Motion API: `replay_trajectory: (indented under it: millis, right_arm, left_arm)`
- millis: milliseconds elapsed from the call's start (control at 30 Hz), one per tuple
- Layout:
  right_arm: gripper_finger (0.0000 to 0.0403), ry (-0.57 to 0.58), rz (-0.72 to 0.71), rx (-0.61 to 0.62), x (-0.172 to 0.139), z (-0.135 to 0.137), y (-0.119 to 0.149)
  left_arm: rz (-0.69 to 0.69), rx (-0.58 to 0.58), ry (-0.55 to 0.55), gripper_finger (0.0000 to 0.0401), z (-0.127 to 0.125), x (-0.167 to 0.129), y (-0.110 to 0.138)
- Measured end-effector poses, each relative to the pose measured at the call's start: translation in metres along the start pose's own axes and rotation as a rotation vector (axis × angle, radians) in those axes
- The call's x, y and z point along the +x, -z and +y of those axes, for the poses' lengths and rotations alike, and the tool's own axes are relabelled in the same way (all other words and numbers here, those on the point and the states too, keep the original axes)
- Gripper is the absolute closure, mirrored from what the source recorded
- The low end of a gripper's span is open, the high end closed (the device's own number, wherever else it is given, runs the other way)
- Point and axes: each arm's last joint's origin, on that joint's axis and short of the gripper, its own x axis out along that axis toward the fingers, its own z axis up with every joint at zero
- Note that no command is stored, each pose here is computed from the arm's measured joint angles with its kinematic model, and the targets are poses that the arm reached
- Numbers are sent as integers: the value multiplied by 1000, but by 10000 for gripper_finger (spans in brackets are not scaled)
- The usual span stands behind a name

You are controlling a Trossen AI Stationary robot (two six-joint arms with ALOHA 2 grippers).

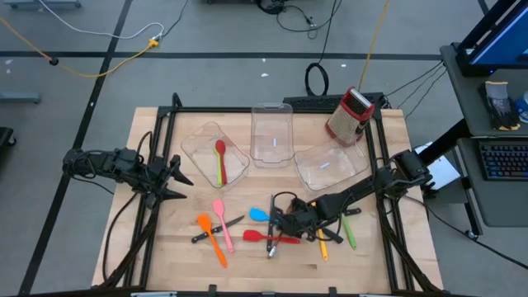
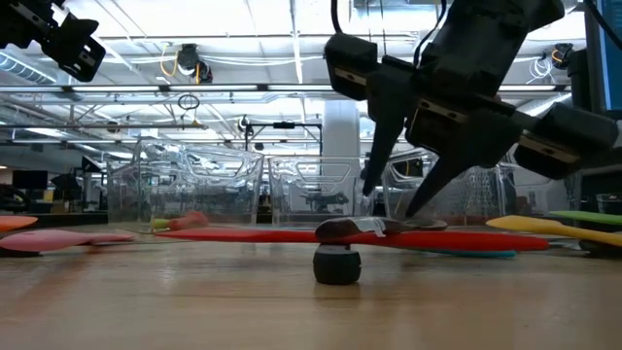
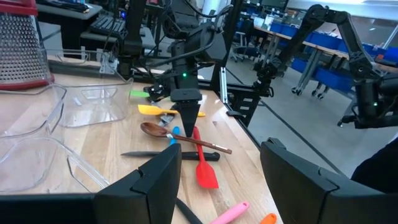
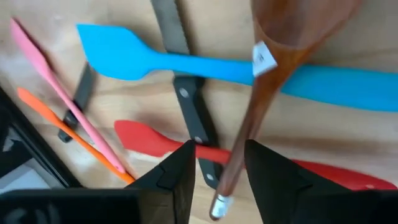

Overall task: Pick & Place Kitchen Items
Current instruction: Put the brown serving spoon into the left bin

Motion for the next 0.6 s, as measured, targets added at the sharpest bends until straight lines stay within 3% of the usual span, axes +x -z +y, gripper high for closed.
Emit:
replay_trajectory:
  millis: [400,600]
  right_arm:
    - [294,12,5,25,0,1,-2]
    - [294,70,-2,32,0,-3,-5]
  left_arm:
    - [1,2,0,176,0,0,0]
    - [1,14,0,176,0,0,0]
